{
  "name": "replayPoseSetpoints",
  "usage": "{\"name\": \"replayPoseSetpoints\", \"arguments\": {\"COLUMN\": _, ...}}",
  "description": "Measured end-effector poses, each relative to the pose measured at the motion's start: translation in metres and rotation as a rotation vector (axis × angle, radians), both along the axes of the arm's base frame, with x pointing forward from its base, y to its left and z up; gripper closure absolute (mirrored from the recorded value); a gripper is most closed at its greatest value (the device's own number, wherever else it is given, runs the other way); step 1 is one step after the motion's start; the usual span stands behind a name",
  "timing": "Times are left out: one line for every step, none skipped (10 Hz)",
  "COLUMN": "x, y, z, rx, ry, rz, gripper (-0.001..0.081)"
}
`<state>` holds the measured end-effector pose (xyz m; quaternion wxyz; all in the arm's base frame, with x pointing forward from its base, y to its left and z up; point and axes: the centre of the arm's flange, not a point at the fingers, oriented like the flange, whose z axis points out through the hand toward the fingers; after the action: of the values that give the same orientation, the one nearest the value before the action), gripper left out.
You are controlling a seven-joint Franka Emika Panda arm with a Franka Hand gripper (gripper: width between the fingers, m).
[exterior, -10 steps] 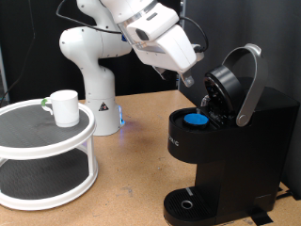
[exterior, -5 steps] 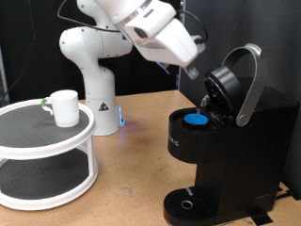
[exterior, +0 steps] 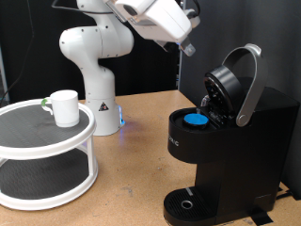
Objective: Make a cup of coffee with the keurig machine
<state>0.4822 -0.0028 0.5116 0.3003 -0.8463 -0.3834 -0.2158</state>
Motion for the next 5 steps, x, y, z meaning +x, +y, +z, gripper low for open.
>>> {"name": "replayPoseSetpoints", "arguments": {"x": -0.002, "y": -0.006, "z": 0.006, "rx": 0.002, "ry": 0.020, "rz": 0.027, "gripper": 0.0000}}
{"name": "replayPoseSetpoints", "arguments": {"x": -0.002, "y": -0.011, "z": 0.013, "rx": 0.004, "ry": 0.032, "rz": 0.045, "gripper": 0.0000}}
{"name": "replayPoseSetpoints", "arguments": {"x": -0.002, "y": -0.015, "z": 0.019, "rx": 0.002, "ry": 0.037, "rz": 0.057, "gripper": 0.0000}}
{"name": "replayPoseSetpoints", "arguments": {"x": 0.000, "y": -0.018, "z": 0.024, "rx": -0.004, "ry": 0.036, "rz": 0.062, "gripper": 0.0000}}
{"name": "replayPoseSetpoints", "arguments": {"x": 0.004, "y": -0.019, "z": 0.025, "rx": -0.018, "ry": 0.036, "rz": 0.065, "gripper": 0.0000}}
